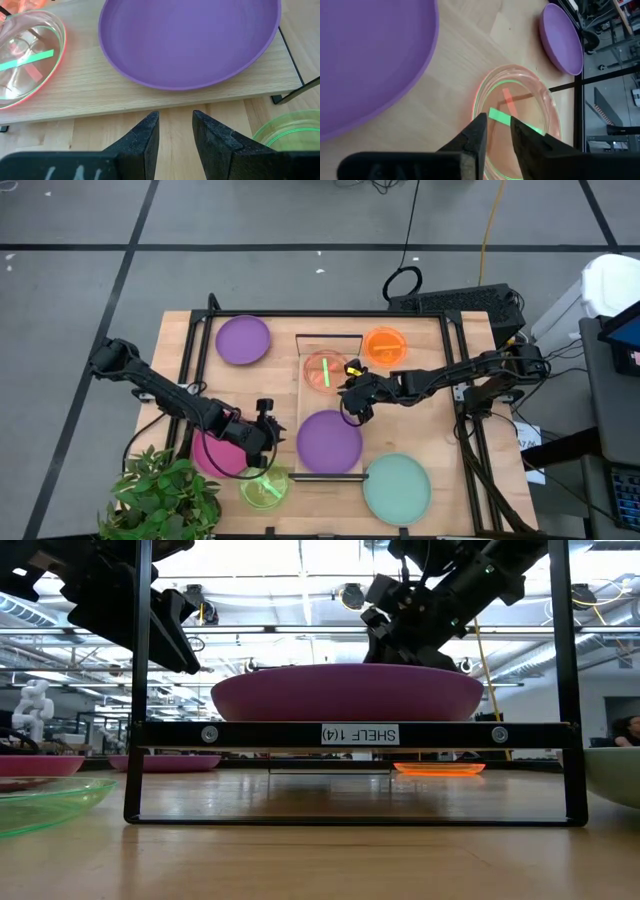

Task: Place and stack plates onto a shelf
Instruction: Stack the large pink plate on top of the large purple plate on the shelf

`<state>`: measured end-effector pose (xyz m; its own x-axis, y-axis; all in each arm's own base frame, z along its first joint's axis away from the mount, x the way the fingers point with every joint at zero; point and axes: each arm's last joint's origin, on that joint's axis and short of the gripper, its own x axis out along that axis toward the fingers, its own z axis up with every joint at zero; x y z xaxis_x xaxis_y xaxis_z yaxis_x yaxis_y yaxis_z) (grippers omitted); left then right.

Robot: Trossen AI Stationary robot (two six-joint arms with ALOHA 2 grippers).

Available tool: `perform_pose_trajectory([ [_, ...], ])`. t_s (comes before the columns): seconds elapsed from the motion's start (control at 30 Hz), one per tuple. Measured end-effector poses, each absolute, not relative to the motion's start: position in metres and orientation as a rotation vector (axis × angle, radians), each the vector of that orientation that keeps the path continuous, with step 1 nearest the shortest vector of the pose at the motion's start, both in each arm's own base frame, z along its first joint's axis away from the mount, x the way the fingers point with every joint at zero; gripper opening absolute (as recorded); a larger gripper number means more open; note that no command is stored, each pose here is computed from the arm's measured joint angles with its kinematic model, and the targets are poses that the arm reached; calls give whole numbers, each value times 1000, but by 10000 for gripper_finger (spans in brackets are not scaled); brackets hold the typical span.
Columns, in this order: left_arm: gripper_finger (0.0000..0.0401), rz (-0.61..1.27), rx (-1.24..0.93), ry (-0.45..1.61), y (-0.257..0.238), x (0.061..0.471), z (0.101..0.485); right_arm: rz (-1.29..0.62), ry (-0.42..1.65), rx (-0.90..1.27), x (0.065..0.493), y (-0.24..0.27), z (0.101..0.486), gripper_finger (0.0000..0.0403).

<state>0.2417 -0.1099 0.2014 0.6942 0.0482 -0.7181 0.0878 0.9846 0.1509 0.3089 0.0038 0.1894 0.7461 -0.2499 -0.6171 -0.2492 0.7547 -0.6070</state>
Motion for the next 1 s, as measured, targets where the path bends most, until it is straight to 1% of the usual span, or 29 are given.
perform_pose_trajectory([
  [0.1, 124, -22, 177, 804, -110, 242, 201, -6, 740, -728, 309, 4, 190, 81],
  [0.23, 124, -16, 164, 813, -110, 241, 201, -31, 737, -755, 307, 6, 194, 81],
  [0.37, 124, -14, 156, 838, -113, 237, 199, -134, 729, -802, 299, 10, 211, 76],
  [0.5, 124, -18, 152, 844, -115, 236, 199, -157, 686, -804, 285, 15, 232, 74],
  [0.67, 124, -15, 132, 848, -117, 234, 198, -166, 631, -731, 262, 21, 257, 73],
  [0.83, 124, -28, 128, 854, -122, 230, 198, -189, 564, -596, 240, 25, 277, 73],
  [1.0, 124, -60, 144, 855, -130, 226, 198, -201, 523, -472, 226, 29, 287, 73],
])
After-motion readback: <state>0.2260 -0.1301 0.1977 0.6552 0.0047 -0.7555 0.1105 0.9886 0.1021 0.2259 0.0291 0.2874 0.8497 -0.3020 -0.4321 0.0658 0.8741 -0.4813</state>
